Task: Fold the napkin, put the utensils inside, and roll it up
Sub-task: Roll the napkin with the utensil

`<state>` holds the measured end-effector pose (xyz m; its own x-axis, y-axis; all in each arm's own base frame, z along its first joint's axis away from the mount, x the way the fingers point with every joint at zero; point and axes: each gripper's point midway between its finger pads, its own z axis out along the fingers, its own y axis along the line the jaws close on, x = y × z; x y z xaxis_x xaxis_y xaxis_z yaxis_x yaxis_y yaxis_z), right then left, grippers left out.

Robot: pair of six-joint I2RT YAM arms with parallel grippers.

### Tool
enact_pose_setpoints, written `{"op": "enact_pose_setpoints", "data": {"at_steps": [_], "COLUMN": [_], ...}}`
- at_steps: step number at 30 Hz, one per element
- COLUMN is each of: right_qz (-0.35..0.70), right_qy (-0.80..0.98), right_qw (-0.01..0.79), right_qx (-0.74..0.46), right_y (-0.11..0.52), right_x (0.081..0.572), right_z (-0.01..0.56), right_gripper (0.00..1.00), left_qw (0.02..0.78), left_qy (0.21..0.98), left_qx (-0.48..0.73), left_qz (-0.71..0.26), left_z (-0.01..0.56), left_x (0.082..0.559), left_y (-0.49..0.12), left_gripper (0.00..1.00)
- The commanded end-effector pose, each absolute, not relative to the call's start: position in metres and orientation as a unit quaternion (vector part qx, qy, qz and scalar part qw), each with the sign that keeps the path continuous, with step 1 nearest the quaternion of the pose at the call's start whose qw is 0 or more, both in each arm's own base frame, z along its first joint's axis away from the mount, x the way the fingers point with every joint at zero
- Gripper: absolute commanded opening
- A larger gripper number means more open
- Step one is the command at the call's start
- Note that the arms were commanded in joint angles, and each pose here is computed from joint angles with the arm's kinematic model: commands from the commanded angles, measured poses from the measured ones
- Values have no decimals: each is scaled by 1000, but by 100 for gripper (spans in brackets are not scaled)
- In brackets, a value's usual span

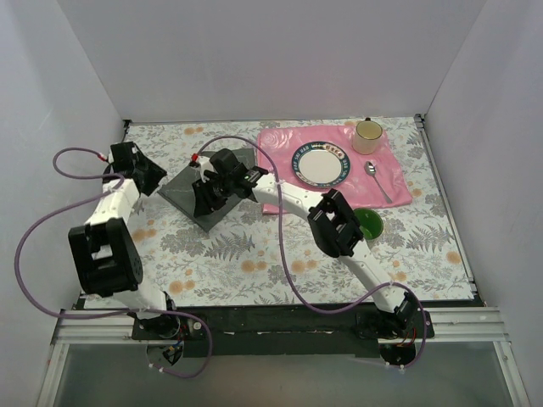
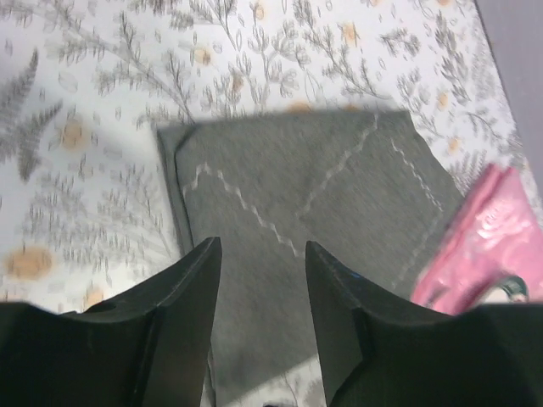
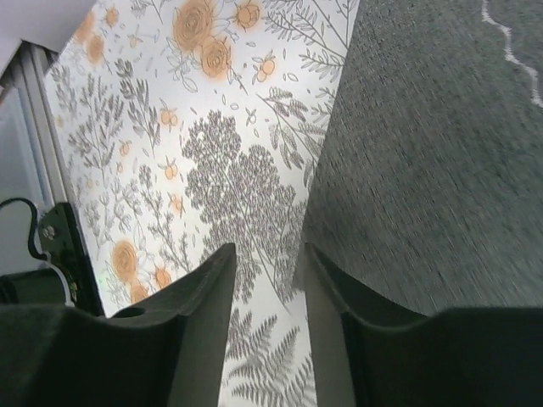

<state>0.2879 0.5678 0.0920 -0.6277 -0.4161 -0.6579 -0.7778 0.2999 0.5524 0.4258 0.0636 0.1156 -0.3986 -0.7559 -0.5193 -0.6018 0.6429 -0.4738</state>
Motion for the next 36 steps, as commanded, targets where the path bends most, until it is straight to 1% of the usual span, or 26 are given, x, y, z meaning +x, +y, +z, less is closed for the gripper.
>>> {"op": "enact_pose_setpoints", "data": {"at_steps": [1, 2, 3, 4, 6, 8, 9, 10, 13, 17, 22, 23, 24, 29, 32, 33, 36], "right_qz": [380, 363, 339, 322, 295, 291, 287, 290, 296, 304, 310, 312, 313, 316, 318, 321, 325], "right_qy": [784, 790, 797, 799, 807, 804, 808, 806, 807, 806, 802, 801, 801, 800, 799, 797, 796], "right_qw": [263, 269, 280, 284, 291, 298, 290, 292, 283, 279, 287, 287, 287, 290, 294, 296, 296], "right_qx": [-414, -415, -415, -422, -420, -424, -425, -426, -424, -425, -422, -422, -422, -419, -417, -417, -416], "right_y": [533, 523, 516, 506, 495, 488, 483, 481, 476, 474, 475, 475, 475, 481, 484, 486, 492], "right_x": [297, 297, 302, 303, 306, 305, 301, 298, 292, 285, 285, 285, 285, 287, 291, 291, 294], "right_z": [138, 139, 139, 143, 141, 150, 143, 148, 142, 139, 145, 146, 146, 146, 147, 149, 151], "right_gripper": [51, 53, 55, 56, 57, 58, 59, 59, 59, 59, 59, 59, 59, 58, 58, 58, 58], "left_qw": [320, 308, 288, 299, 292, 305, 333, 343, 382, 356, 363, 365, 362, 347, 339, 336, 330], "left_qy": [812, 813, 813, 809, 809, 806, 798, 794, 780, 782, 779, 779, 781, 787, 792, 794, 795], "left_qx": [-462, -455, -461, -451, -436, -422, -406, -404, -396, -411, -412, -411, -412, -415, -416, -416, -419], "left_qz": [-157, -190, -210, -230, -266, -281, -296, -297, -300, -302, -303, -301, -299, -295, -291, -289, -288], "left_z": [117, 116, 103, 105, 100, 98, 106, 103, 108, 86, 76, 75, 73, 62, 55, 51, 43], "left_x": [372, 366, 350, 352, 346, 343, 350, 344, 347, 343, 348, 349, 351, 350, 347, 346, 344], "left_y": [33, 18, 7, 1, -13, -18, -19, -19, -16, -19, -16, -14, -14, -13, -14, -14, -14], "left_gripper": [45, 45, 45, 45, 46, 49, 52, 53, 56, 56, 50, 47, 45, 42, 43, 47, 48]}}
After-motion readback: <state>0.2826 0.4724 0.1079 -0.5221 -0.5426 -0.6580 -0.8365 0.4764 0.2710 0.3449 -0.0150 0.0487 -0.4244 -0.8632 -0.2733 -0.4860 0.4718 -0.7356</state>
